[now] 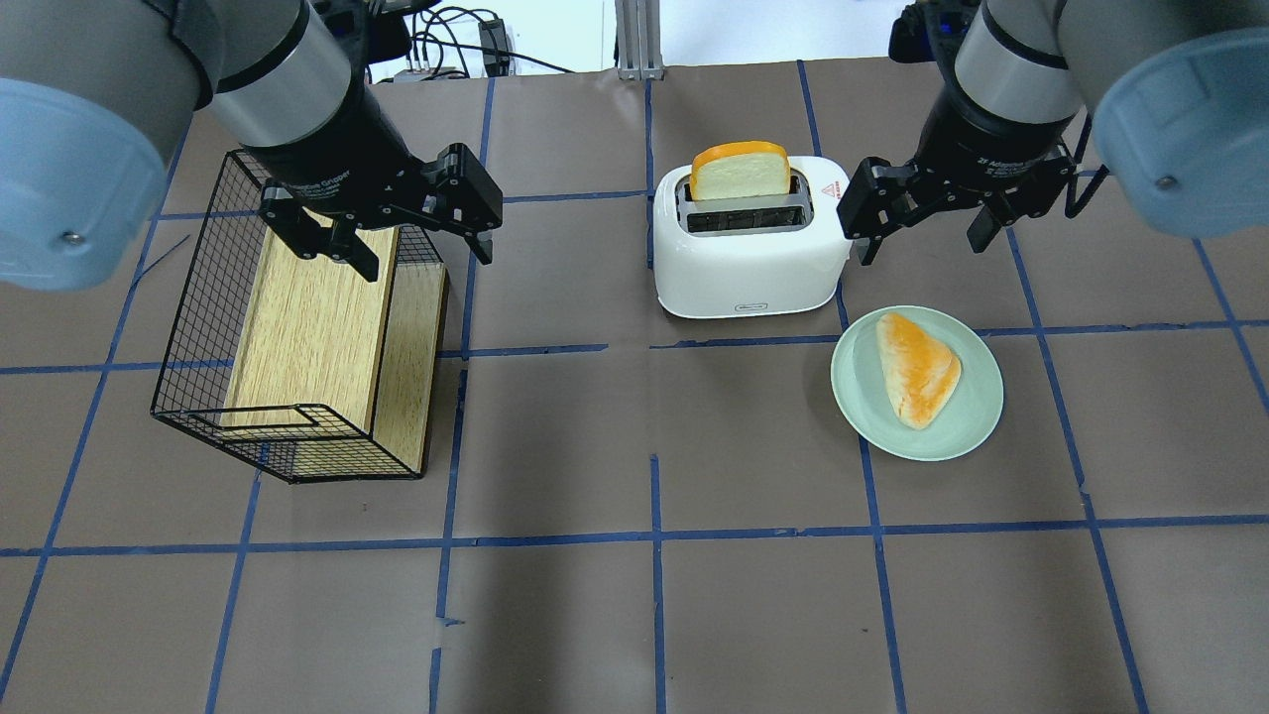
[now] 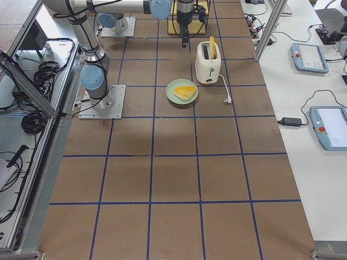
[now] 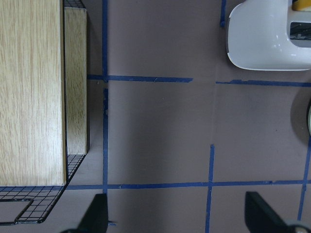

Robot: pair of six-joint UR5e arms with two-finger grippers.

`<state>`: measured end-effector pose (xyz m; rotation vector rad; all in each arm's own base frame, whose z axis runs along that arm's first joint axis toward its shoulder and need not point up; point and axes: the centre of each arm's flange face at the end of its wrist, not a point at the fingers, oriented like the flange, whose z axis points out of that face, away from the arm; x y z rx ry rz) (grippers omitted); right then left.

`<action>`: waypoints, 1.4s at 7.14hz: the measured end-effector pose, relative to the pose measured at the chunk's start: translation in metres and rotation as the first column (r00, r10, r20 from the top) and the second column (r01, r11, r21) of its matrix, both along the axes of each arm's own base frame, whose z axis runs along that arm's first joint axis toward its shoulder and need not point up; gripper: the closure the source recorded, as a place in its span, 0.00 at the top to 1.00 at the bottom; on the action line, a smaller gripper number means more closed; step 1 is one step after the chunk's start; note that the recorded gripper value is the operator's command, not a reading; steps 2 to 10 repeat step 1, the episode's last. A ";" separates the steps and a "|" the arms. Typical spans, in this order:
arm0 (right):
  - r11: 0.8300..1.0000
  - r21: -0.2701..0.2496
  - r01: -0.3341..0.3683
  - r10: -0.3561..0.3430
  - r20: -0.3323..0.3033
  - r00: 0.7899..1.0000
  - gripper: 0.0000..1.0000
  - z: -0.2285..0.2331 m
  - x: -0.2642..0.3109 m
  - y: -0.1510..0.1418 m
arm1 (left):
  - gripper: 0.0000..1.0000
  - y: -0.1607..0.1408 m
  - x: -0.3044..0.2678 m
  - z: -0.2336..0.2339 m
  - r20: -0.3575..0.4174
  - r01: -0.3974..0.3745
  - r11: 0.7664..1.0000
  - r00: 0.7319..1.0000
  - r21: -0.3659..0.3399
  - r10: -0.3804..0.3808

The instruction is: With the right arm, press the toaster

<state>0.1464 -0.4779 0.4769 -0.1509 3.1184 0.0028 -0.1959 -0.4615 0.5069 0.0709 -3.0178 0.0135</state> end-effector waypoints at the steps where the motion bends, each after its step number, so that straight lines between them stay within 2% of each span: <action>1: 1.000 0.001 0.000 0.000 0.002 1.000 1.00 -0.001 0.000 0.000 | 1.00 0.000 0.000 0.000 0.000 0.000 1.000 1.000 0.000 0.000; 10: 1.000 0.001 0.000 0.000 0.002 1.000 1.00 -0.001 0.000 0.000 | 1.00 0.000 0.000 0.000 0.000 0.000 1.000 1.000 0.000 0.000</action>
